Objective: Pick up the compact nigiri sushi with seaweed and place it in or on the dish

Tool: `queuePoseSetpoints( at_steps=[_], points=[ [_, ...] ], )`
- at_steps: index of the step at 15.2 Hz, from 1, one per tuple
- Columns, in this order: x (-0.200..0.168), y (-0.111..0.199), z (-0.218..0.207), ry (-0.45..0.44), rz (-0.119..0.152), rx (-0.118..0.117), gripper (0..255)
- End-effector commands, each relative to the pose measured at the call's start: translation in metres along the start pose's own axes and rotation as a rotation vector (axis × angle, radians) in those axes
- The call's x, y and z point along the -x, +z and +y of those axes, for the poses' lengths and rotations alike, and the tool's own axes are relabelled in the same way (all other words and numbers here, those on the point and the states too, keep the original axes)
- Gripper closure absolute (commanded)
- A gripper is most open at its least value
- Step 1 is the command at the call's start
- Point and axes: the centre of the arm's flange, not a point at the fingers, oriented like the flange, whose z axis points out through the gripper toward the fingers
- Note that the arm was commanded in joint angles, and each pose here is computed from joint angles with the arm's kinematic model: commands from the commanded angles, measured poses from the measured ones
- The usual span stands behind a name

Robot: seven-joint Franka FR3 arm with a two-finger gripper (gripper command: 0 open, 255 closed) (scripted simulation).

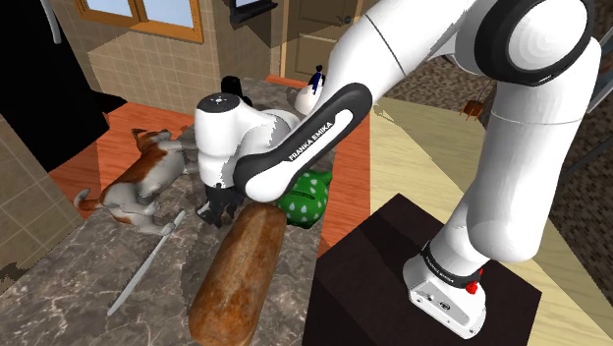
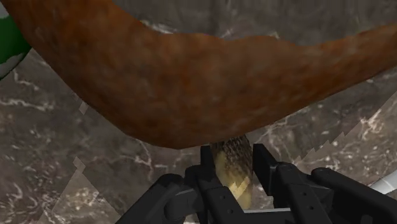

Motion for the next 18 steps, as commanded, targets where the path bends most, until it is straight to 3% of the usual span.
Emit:
queuePoseSetpoints(
  at_steps=[1,18],
  points=[
    [-0.002,-0.011,0.0,0.0,0.0,0.0,255],
    [-0.01,-0.1,-0.002,0.0,0.0,0.0,255]
  ],
)
